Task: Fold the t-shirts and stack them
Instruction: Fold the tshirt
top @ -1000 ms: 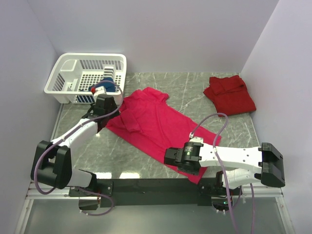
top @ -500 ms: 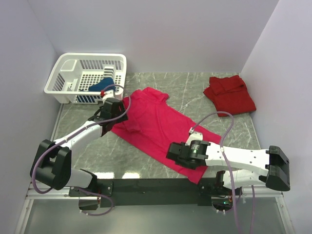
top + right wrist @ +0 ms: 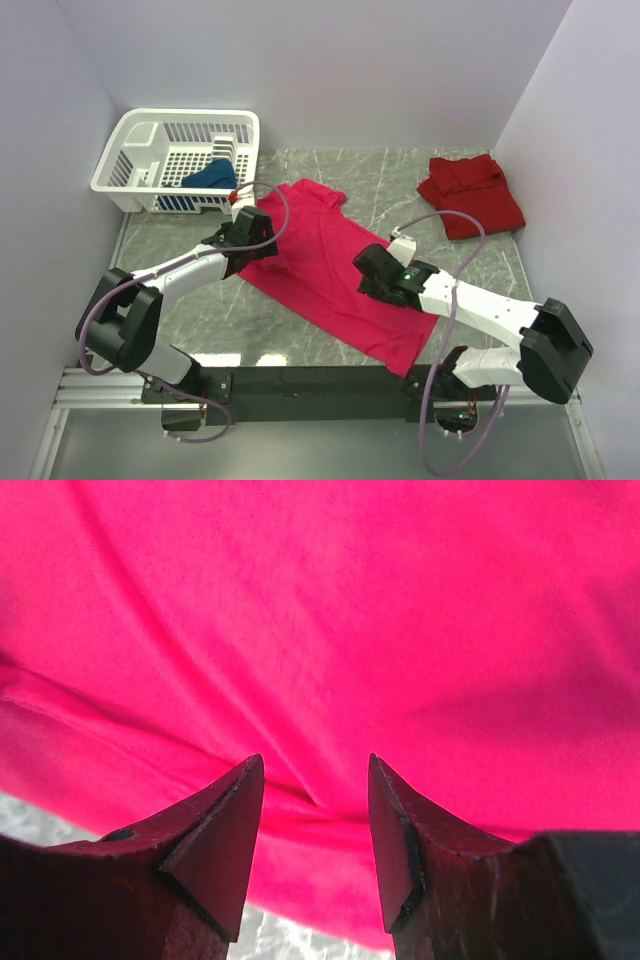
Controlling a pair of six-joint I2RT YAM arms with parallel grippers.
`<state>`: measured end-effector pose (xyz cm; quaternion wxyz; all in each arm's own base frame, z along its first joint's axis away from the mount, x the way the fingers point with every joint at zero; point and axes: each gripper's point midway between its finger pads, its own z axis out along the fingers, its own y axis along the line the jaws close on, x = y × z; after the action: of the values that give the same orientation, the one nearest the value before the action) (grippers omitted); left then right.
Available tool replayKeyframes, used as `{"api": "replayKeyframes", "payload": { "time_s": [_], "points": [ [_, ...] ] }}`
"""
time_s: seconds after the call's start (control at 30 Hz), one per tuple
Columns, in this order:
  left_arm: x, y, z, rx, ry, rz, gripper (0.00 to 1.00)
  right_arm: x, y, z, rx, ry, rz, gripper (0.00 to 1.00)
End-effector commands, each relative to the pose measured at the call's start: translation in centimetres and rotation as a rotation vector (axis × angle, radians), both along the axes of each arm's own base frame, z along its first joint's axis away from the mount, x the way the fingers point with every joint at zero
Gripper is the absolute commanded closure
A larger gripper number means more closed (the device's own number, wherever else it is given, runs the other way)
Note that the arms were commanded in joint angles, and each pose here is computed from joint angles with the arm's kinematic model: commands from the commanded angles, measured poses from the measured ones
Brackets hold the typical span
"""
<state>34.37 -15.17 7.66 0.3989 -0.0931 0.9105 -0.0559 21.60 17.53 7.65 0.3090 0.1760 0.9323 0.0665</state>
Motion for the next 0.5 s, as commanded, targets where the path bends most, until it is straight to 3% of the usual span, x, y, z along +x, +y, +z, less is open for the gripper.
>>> {"api": "replayKeyframes", "payload": {
  "time_s": [0.0,0.47],
  "points": [
    [0.1,1.5,0.7,0.041,-0.029,0.075,0.25,2.2,1.6,0.9,0.005,-0.066,0.066,0.47],
    [-1.3,-0.6,-3.0,-0.048,0.082,0.019,0.35,3.9,9.5,2.7,-0.028,-0.115,0.286,0.53]
  ]
}}
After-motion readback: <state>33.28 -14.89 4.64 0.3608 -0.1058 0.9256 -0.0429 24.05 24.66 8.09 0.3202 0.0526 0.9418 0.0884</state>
